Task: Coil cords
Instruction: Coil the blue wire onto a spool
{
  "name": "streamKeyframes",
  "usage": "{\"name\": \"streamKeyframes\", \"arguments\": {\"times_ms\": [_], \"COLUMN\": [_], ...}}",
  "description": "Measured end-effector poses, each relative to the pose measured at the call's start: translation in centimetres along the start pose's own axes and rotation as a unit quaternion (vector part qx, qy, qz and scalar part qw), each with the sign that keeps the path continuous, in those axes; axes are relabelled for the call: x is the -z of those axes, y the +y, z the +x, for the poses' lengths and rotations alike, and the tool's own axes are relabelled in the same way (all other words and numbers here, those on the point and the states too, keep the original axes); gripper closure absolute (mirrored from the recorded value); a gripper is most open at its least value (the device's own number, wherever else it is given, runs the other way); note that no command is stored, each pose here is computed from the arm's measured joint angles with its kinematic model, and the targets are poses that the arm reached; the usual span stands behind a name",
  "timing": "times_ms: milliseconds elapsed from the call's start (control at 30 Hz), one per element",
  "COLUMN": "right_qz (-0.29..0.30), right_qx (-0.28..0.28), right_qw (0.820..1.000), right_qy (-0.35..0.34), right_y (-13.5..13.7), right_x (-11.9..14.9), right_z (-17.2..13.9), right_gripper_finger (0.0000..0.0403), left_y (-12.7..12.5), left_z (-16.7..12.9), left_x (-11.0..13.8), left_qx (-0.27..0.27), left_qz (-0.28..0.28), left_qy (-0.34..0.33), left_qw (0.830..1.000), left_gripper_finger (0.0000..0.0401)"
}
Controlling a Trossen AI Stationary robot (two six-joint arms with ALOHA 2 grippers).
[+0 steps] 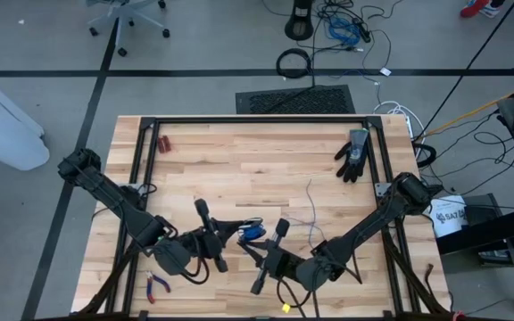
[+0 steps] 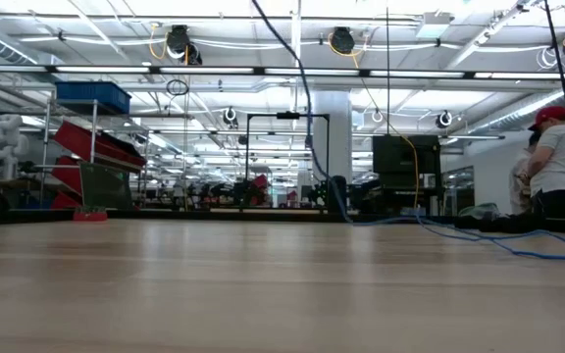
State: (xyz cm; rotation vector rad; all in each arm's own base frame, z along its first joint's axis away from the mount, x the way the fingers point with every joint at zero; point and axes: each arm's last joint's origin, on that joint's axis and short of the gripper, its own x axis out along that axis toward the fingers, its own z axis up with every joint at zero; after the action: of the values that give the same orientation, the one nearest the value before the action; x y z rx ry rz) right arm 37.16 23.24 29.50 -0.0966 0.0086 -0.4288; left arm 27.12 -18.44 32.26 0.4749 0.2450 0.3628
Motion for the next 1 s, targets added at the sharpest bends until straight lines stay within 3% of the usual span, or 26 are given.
{"name": "streamKeyframes", "arguments": {"times_ms": [233, 533, 1000], "right_qz": [-0.007, -0.015, -0.02], "right_qx": [-0.001, -0.001, -0.004], "right_qw": [1.0, 1.0, 0.999], "right_qy": [0.004, 0.009, 0.034], "right_y": [0.0, 0.0, 0.1], "right_x": [0.1, 0.3, 0.8], "right_z": [0.0, 0.1, -0.2], "right_gripper_finger": [0.0403, 0.0403, 0.0403], "left_y": [0.4, 0.5, 0.1], "left_z": [0.0, -0.1, -2.2], "left_x": [-1.0, -1.7, -3.4], "left_qx": [-0.024, 0.009, 0.03], "left_qz": [-0.043, -0.077, -0.073], "left_qy": [-0.025, -0.06, -0.094], "left_qw": [0.998, 0.995, 0.992], "left_gripper_finger": [0.0395, 0.0395, 0.0395]}}
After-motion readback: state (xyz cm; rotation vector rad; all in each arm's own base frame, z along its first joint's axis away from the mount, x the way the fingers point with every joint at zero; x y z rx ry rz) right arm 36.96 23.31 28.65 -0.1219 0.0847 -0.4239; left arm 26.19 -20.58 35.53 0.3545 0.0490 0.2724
